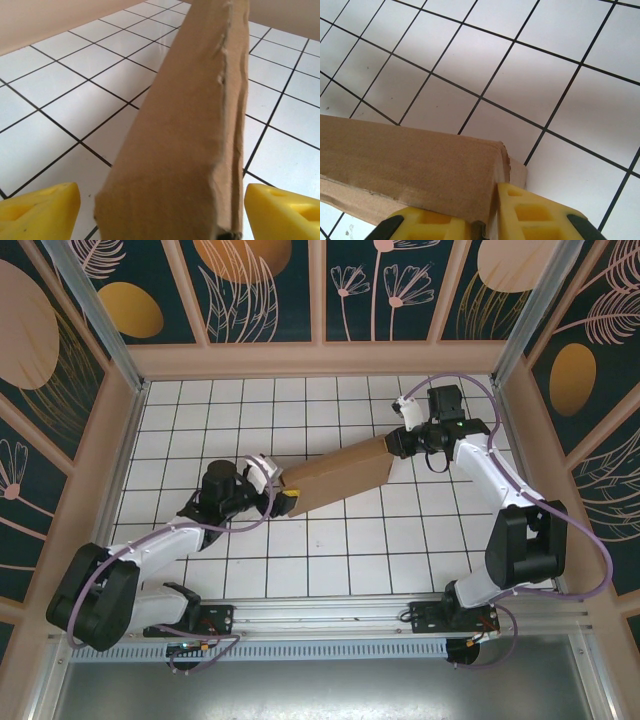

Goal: Fold the paper box

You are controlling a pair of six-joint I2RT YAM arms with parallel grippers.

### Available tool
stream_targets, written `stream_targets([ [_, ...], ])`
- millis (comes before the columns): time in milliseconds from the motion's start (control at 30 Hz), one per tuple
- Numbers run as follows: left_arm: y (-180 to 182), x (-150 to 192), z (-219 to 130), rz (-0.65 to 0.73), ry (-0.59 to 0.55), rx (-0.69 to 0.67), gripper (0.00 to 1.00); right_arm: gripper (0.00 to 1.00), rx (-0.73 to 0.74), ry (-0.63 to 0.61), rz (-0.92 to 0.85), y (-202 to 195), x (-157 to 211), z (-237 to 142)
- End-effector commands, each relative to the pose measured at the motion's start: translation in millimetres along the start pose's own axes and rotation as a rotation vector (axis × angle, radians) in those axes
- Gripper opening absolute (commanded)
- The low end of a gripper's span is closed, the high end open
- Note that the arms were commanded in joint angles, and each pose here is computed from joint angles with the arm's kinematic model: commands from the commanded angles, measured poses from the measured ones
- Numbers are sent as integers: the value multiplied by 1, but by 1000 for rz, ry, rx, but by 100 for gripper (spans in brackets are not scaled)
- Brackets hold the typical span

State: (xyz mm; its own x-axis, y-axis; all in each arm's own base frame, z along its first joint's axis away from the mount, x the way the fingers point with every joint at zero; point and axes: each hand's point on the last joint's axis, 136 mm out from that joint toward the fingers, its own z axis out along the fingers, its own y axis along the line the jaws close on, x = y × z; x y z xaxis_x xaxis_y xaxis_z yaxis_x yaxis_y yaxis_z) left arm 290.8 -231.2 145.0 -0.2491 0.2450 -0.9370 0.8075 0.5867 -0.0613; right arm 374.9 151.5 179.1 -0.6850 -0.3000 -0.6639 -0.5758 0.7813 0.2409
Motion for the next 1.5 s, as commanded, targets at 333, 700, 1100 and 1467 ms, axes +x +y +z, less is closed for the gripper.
stream_targets([
  [333, -7, 1, 10, 121, -49, 75, 70, 18, 2, 119, 74, -3, 31, 5],
  [700, -10, 4, 12, 118, -30, 106, 55, 23, -19, 79, 59, 4, 22, -3],
  [1100, -8, 6, 18, 104, -5, 121, 56, 27, 28, 48, 26, 3, 14, -18],
  [1467, -6, 9, 23, 94, 18, 131, 57, 28, 60, 34, 12, 0, 5, -26],
])
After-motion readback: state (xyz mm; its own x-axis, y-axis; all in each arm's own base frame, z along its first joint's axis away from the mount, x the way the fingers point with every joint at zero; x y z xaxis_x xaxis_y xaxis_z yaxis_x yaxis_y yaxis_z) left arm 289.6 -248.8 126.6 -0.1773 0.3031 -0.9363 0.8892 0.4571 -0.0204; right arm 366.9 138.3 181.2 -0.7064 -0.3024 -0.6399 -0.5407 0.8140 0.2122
